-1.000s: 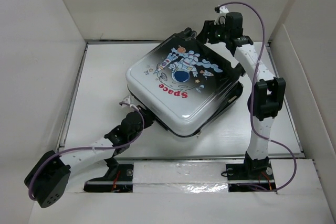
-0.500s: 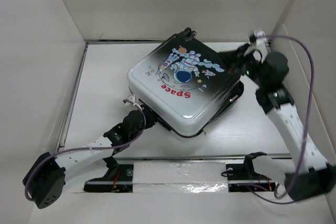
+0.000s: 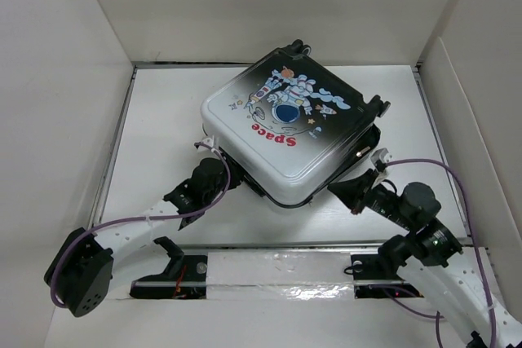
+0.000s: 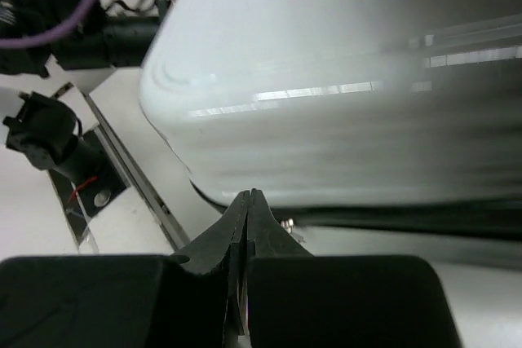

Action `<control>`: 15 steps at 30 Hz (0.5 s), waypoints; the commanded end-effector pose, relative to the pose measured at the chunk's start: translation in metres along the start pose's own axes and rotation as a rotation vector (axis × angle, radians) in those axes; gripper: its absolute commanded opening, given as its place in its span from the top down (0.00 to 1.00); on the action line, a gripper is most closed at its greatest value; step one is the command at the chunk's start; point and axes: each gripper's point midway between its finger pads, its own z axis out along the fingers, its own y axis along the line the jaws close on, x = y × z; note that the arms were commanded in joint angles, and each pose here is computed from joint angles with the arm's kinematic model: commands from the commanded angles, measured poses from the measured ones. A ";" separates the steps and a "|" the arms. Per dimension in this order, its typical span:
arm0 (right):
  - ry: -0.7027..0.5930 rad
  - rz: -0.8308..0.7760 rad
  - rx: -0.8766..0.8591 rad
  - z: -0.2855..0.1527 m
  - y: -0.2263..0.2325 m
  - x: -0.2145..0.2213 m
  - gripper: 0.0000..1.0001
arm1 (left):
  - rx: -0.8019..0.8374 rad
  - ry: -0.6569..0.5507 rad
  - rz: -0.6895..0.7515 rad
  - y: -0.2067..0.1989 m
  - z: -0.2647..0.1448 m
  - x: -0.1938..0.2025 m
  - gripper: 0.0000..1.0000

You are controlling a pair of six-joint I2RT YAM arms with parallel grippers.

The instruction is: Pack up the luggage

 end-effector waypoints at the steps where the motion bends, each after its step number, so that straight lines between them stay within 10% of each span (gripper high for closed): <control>1: 0.125 0.103 0.101 -0.007 -0.014 0.034 0.98 | 0.144 -0.146 -0.015 -0.049 -0.004 -0.052 0.83; 7: 0.295 0.156 0.105 0.009 -0.017 0.081 0.63 | 0.066 -0.117 0.015 -0.027 -0.004 -0.040 0.79; 15: 0.291 0.115 0.082 0.028 -0.016 0.092 0.59 | -0.064 -0.176 0.002 0.010 -0.029 -0.049 0.44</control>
